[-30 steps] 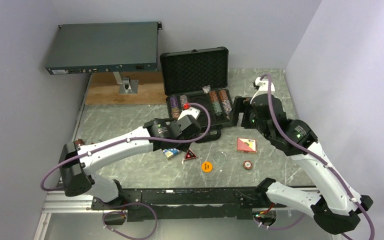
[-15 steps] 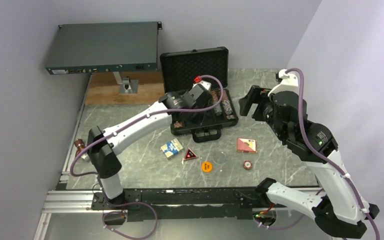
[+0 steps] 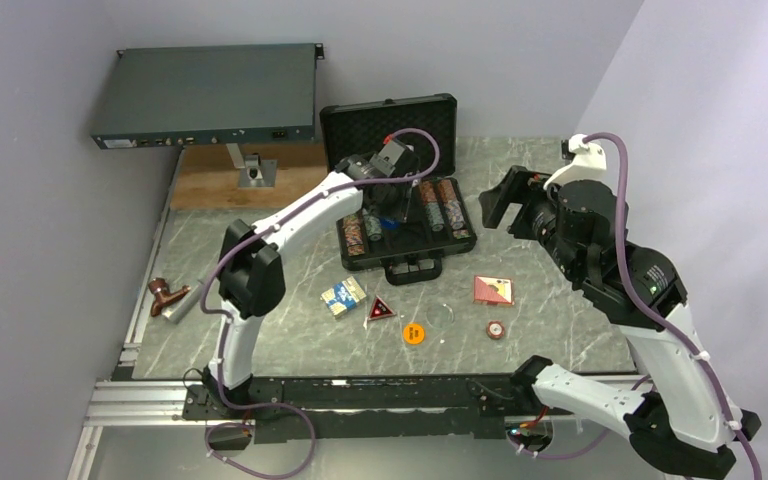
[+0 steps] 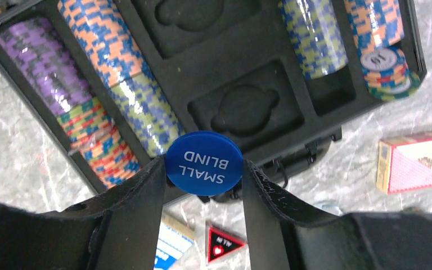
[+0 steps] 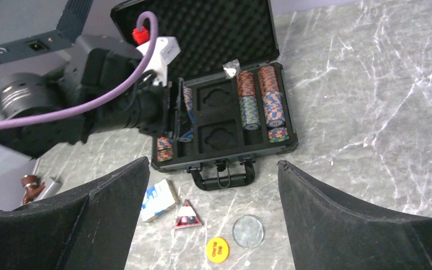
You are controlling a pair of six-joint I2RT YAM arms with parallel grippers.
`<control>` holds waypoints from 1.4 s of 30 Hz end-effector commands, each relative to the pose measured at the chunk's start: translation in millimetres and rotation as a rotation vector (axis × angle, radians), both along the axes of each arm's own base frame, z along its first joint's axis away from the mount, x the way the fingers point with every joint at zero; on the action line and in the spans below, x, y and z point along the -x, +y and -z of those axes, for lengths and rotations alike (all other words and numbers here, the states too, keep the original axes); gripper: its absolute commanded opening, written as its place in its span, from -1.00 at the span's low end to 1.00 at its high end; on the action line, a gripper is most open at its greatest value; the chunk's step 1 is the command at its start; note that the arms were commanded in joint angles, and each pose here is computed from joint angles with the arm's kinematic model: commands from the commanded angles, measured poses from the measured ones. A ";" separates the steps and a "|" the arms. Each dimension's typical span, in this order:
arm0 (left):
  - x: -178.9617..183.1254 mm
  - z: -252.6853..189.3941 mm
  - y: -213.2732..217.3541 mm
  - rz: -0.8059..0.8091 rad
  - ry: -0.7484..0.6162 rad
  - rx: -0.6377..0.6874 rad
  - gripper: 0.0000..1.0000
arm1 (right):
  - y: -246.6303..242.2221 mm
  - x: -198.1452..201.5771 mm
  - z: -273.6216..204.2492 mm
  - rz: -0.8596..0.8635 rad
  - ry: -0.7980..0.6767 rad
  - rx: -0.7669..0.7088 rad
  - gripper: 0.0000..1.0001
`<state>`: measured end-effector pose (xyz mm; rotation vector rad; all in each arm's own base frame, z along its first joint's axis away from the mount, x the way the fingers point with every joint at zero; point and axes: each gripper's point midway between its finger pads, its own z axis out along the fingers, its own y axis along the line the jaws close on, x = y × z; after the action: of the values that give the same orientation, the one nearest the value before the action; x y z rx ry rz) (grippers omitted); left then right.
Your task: Pack up texas hold em set
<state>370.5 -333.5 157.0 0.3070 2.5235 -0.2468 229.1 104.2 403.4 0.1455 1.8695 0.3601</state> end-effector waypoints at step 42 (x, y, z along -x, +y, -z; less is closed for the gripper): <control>-116.9 65.3 -39.3 -0.133 0.043 0.322 -0.47 | 8.5 1.2 -5.1 -0.037 0.016 -0.021 0.74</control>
<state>476.2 -364.0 78.6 0.0282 2.5302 -0.5576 227.9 116.4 394.8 0.1146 1.9203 0.4003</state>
